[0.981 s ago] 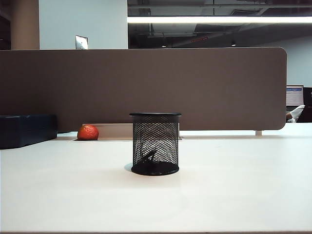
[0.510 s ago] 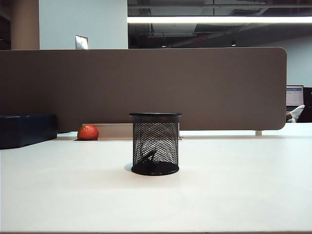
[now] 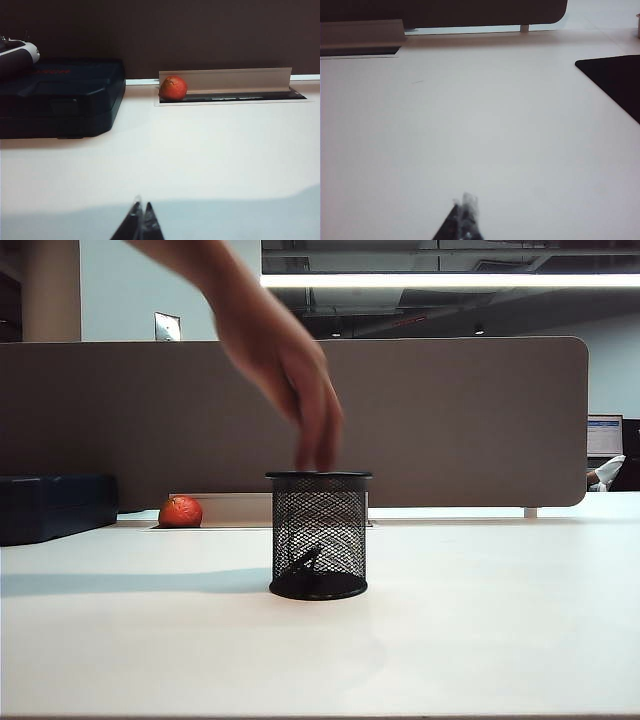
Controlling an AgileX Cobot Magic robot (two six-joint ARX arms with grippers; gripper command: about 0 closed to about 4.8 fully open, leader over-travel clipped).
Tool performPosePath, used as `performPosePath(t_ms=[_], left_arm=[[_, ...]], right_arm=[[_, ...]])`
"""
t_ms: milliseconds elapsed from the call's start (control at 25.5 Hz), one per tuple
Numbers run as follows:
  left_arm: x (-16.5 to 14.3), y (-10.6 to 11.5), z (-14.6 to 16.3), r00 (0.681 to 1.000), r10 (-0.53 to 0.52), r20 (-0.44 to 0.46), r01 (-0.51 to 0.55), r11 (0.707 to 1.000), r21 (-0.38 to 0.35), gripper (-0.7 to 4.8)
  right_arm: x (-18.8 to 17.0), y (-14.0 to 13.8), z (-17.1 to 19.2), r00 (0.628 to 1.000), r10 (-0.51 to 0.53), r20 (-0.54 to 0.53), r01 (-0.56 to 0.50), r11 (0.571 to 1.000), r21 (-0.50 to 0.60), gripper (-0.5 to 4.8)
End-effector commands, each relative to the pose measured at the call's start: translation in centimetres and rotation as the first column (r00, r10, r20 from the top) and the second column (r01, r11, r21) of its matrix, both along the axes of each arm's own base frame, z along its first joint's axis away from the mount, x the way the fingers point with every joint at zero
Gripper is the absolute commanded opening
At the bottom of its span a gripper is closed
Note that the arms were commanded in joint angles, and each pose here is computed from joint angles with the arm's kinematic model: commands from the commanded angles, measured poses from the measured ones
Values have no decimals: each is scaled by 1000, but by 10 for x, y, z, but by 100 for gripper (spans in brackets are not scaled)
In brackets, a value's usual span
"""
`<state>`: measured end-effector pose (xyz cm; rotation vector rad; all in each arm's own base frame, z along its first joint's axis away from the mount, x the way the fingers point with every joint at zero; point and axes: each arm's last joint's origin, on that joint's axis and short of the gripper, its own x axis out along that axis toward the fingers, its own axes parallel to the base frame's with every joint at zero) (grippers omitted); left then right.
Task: Pick up a bunch of keys from the table, then put them into the black basket.
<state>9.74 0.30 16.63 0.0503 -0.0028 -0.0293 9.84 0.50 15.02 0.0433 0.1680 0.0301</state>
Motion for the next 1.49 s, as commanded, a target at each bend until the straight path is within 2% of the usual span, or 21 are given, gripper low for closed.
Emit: performPosePath(t_ms=[39,1492], left_arm=[[0,0,1,1000,3,9,-3,1000,-5,-5],[0,0,0,1000,-3,-5,3,1000,1,-5]], right_arm=[[0,0,2,1000,-2,12,2,1000,-1,0],[0,0,2,1000,-2,11,2,1000,-1,0]])
